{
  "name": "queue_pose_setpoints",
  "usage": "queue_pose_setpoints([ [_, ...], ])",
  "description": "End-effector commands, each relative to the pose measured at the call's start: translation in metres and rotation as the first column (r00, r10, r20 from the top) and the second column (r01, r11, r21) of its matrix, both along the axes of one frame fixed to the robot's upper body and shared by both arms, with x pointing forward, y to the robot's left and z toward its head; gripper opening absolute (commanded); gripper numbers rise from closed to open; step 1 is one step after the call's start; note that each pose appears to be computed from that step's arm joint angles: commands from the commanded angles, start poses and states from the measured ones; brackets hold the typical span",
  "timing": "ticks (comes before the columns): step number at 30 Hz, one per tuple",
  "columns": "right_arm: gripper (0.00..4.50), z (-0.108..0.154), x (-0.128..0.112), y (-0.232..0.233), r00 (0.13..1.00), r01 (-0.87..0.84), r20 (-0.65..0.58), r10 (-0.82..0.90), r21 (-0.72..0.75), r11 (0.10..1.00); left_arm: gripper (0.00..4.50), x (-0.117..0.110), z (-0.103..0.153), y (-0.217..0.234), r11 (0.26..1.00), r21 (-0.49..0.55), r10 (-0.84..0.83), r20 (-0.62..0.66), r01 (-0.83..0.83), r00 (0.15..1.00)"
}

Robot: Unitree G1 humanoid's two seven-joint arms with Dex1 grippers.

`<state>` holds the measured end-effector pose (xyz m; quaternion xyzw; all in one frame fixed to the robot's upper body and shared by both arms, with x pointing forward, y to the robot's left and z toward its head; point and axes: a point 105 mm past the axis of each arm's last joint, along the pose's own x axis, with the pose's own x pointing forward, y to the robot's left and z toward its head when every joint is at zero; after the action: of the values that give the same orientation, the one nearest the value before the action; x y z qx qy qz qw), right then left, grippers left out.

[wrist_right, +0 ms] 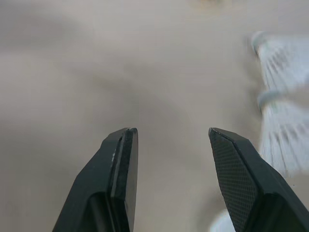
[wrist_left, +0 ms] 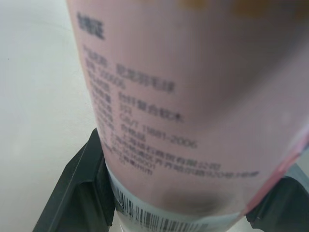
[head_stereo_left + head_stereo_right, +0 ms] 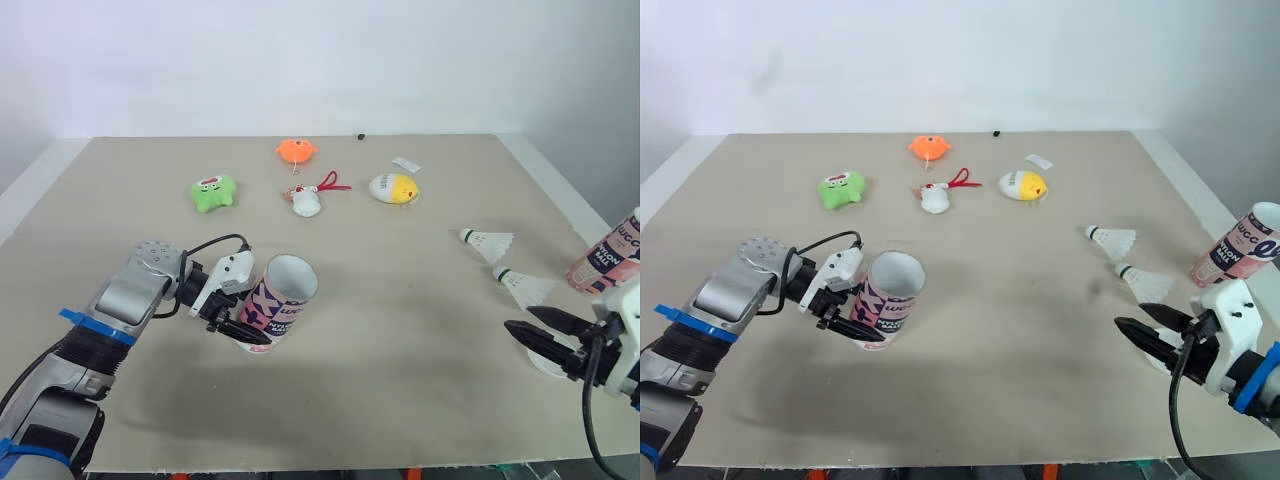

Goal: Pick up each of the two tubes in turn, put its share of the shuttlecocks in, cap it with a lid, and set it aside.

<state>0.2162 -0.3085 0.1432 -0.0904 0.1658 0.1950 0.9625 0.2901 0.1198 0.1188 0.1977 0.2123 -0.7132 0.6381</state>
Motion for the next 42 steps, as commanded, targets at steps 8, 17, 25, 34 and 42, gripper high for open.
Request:
queue_pose_setpoints([
  [8,2.56,-0.010,0.037,-0.033,0.992,0.122,0.032,-0.122,-0.025,0.992,2.75,-0.005,-0.010,-0.001,1.000,0.026,-0.005,-0.029,0.006,1.000],
  [17,2.56,-0.027,0.071,-0.030,0.993,0.119,0.019,-0.119,0.000,0.993,2.75,-0.008,-0.011,-0.004,1.000,0.009,0.007,-0.034,-0.007,0.999],
  [25,0.05,-0.024,0.073,-0.034,0.993,0.111,0.037,-0.111,-0.016,0.994,2.75,-0.009,-0.010,-0.001,1.000,0.013,0.018,-0.031,-0.018,0.999],
  [34,0.05,0.057,0.022,0.080,0.879,-0.459,0.136,0.458,-0.024,0.888,2.75,-0.008,-0.009,-0.001,1.000,0.015,0.022,-0.025,-0.021,0.999],
  [42,0.05,0.073,0.008,0.206,0.496,-0.833,0.114,0.861,-0.217,0.509,2.75,-0.003,-0.007,-0.006,1.000,0.014,-0.002,-0.011,0.002,1.000],
])
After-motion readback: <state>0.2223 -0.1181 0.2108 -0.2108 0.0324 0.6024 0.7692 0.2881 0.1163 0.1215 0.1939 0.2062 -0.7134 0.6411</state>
